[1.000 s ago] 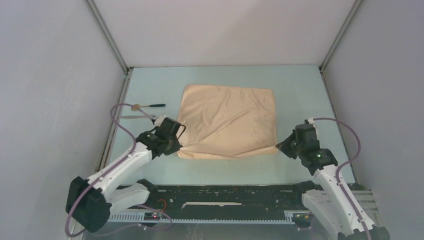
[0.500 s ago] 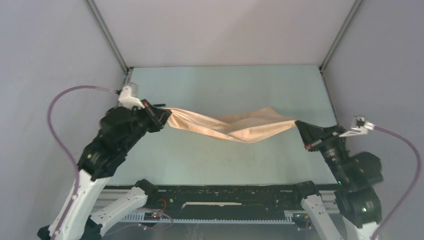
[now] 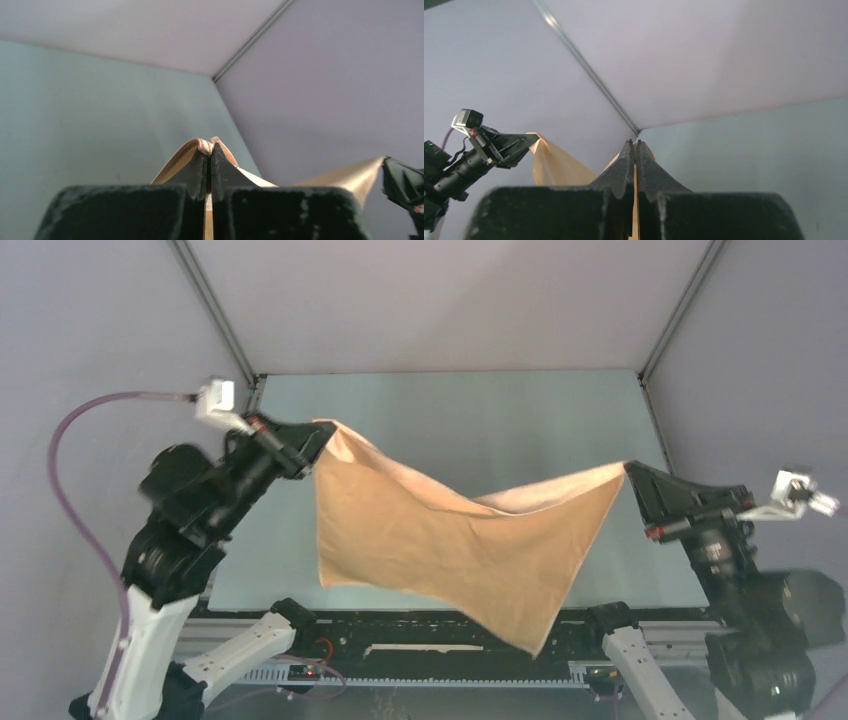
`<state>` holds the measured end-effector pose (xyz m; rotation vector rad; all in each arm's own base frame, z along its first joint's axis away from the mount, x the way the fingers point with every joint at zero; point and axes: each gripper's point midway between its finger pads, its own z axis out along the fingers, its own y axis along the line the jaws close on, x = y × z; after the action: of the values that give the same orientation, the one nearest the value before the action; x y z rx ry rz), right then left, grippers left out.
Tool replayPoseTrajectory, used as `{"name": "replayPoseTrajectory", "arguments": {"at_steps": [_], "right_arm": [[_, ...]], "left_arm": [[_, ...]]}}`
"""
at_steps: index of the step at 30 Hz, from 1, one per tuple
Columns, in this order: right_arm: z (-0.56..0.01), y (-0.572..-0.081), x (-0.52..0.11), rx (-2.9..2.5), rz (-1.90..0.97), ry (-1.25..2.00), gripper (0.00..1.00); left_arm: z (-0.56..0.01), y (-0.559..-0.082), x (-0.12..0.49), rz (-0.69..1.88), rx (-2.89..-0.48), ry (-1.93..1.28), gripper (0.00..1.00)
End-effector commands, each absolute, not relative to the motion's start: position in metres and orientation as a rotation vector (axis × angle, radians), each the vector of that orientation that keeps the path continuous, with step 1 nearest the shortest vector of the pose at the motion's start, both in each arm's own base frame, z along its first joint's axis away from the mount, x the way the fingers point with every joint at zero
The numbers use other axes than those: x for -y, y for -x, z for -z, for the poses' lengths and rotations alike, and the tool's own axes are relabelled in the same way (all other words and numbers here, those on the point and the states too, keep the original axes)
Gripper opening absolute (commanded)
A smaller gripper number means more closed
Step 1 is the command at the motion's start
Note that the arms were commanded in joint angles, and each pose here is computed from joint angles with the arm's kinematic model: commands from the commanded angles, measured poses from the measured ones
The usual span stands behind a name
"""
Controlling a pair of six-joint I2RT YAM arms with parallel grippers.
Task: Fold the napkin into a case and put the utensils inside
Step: Flatten the napkin at the center of the board, then fold and flatten the napkin at the center of the board.
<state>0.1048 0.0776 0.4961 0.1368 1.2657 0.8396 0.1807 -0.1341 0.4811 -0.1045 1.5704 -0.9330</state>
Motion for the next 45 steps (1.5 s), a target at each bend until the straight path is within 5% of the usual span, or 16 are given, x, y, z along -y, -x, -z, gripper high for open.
{"name": "replayPoseTrajectory", "arguments": {"at_steps": [1, 13, 22, 32, 45], "right_arm": [[-0.464, -0.198, -0.07, -1.459, -0.694, -0.287, 0.0], [-0.329, -0.423, -0.053, -1.799, -0.594, -0.396, 0.0], [-0.222, -0.522, -0.025, -1.949, -0.672, -0.473, 0.0], [-0.209, -0.572, 0.003, -1.995, -0.645, -0.488, 0.0], [-0.215, -0.517, 0.003, -2.1, -0.627, -0.598, 0.0]], "left_arm": [[-0.431, -0.251, 0.156, 0.811, -1.801, 0.236, 0.0], [-0.264, -0.441, 0.181, 0.801, -2.198, 0.464, 0.0], [-0.189, -0.547, 0.219, 0.954, -2.239, 0.453, 0.0], [-0.177, -0.598, 0.23, 1.04, -2.128, 0.406, 0.0], [-0.183, -0.577, 0.206, 0.991, -2.201, 0.425, 0.0]]}}
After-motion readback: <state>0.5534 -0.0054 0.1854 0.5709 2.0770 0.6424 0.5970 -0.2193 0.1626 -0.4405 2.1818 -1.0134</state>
